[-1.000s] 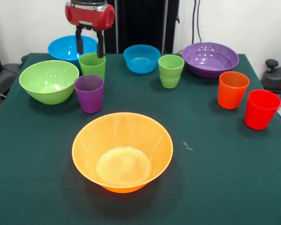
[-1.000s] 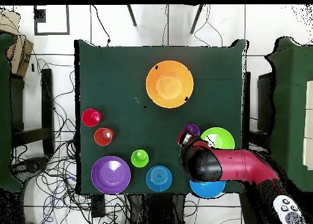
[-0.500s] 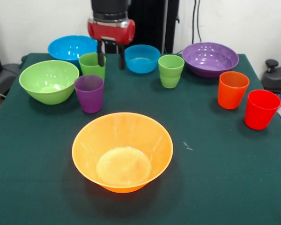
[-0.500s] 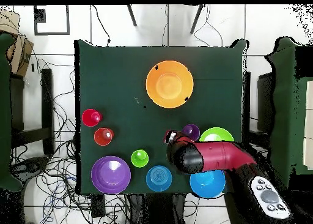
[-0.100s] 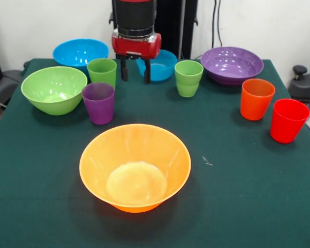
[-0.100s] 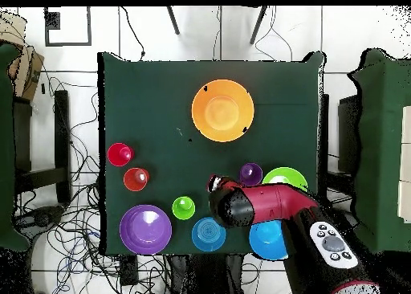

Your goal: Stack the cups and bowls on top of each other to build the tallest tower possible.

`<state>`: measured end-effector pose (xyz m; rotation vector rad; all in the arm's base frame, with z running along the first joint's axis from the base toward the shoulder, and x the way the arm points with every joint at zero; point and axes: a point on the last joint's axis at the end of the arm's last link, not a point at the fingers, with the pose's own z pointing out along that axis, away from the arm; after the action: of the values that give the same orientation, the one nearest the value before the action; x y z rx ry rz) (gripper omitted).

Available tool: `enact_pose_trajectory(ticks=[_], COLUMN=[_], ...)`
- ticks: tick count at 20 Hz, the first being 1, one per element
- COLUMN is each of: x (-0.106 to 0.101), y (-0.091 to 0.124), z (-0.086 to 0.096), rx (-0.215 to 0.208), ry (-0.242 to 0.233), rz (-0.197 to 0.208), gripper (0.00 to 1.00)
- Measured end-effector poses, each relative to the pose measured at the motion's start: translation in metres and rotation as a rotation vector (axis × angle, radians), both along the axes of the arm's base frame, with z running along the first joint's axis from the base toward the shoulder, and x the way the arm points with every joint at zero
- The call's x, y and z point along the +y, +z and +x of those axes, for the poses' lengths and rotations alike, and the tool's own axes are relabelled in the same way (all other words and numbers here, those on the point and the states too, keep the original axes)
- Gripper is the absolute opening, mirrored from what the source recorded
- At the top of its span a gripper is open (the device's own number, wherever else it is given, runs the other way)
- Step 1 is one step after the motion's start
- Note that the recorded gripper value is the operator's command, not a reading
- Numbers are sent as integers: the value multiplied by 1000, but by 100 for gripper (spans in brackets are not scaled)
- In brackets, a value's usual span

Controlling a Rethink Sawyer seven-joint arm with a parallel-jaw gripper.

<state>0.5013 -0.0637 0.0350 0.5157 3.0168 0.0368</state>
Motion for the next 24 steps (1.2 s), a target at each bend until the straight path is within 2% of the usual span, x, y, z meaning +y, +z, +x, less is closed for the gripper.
enact_pose_trajectory(ticks=[5, 14, 24], x=[-10, -35, -43], y=[-3, -2, -3], z=[-6, -11, -13], rx=[14, 13, 2], ry=[-19, -68, -74], rz=[-9, -15, -21], gripper=[100, 100, 100])
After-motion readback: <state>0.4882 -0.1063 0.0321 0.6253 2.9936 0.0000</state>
